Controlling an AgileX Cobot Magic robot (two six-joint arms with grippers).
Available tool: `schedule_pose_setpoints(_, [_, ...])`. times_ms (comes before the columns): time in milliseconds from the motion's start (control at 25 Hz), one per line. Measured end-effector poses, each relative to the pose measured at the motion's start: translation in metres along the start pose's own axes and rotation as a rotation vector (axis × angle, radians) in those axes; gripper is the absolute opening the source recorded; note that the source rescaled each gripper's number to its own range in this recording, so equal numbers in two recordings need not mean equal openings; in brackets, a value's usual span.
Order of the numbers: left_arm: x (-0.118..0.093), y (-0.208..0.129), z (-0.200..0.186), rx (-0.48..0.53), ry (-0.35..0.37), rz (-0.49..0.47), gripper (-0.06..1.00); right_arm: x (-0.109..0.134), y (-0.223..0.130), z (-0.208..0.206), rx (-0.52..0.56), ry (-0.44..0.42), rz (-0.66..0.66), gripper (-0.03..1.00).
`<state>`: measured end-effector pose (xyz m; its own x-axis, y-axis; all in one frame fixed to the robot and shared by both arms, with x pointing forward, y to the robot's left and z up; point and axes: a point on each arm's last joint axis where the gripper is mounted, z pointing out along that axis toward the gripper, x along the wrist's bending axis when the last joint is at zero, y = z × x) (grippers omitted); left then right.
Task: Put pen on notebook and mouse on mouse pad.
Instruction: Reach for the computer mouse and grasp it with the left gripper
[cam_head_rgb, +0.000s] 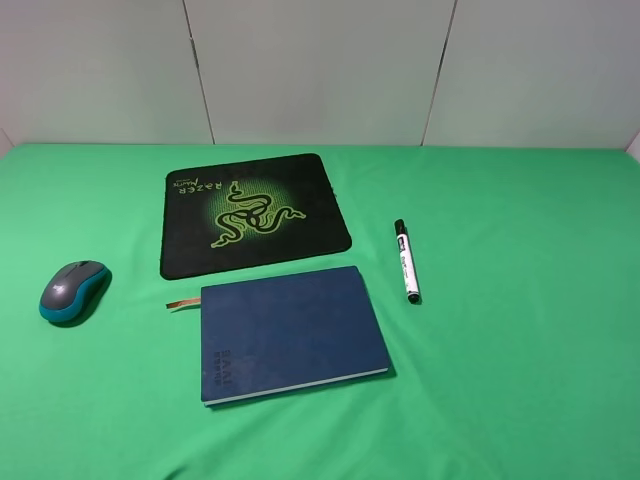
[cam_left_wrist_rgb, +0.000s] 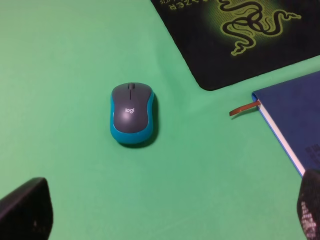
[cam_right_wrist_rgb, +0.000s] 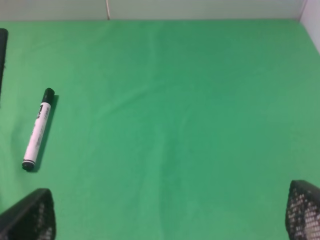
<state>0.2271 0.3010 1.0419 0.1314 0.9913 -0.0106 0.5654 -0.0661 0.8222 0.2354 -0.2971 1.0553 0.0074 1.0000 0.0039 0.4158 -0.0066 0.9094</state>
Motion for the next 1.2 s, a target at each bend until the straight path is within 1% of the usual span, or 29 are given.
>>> schedule_pose_setpoints(920, [0.0,0.0,-0.001,0.0,0.0,0.0,0.94,0.0,0.0,0.0,0.0,0.0,0.0,1.0])
schedule_pose_setpoints(1080, [0.0,0.014,-0.006,0.031,0.004,-0.015,0.94,0.0,0.0,0.0,0.0,0.0,0.0,1.0])
schedule_pose_setpoints(1200, [0.001,0.034,-0.003,0.091,0.016,-0.013,0.94,0.0,0.0,0.0,0.0,0.0,0.0,1.0])
